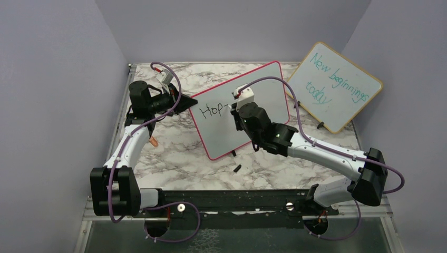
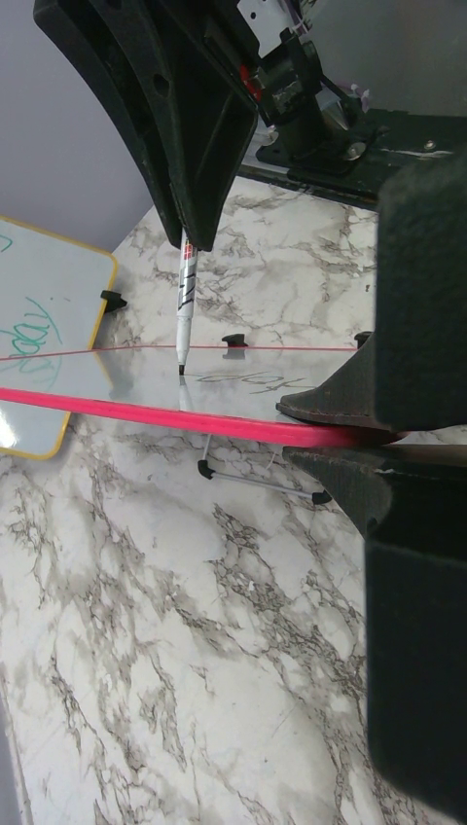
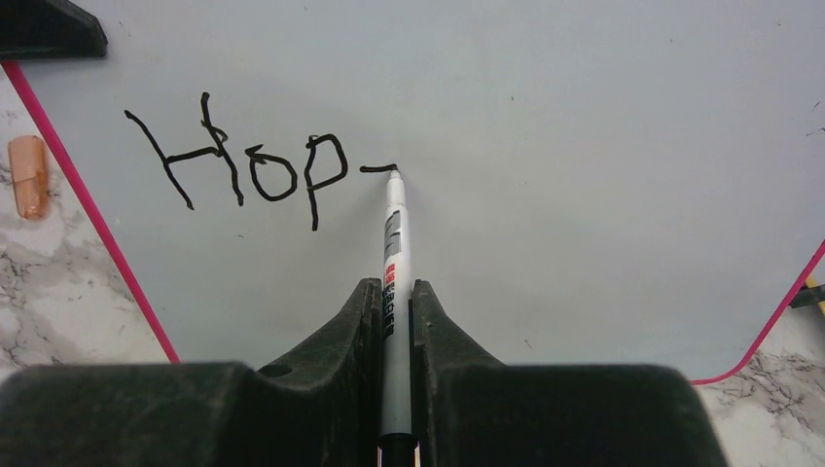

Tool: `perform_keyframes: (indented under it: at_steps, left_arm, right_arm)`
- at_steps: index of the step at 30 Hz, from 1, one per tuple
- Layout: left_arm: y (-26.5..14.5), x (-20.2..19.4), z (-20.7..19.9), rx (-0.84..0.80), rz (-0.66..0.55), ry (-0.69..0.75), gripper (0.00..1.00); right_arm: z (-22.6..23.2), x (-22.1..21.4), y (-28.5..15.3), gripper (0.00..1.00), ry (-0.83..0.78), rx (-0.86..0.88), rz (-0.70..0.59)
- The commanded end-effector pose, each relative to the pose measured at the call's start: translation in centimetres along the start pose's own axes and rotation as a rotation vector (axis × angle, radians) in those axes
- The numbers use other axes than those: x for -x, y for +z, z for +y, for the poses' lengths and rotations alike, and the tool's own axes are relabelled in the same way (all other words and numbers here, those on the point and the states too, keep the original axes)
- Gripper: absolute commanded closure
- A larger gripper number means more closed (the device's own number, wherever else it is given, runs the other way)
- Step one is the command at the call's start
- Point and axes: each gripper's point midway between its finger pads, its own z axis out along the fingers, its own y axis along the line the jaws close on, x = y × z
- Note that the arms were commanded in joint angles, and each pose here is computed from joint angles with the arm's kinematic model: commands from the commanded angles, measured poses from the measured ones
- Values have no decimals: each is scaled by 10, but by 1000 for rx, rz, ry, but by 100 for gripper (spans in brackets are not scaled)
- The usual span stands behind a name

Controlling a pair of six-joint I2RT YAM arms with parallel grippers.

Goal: Write a sentence on the whiteboard

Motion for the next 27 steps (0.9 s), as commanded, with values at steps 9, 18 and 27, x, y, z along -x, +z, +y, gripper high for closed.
perform_keyframes:
  at_steps: [9, 18, 27]
  left_arm:
    - [4, -42, 15, 34, 100, 4, 100]
    - [4, -42, 15, 36, 99, 4, 100]
    - [4, -42, 15, 37, 99, 5, 100]
  right_arm:
    - [-4, 17, 5, 99, 25, -18, -56]
    - [5, 22, 6, 99, 26, 34, -71]
    - [15, 18, 6, 99, 8, 85, -48]
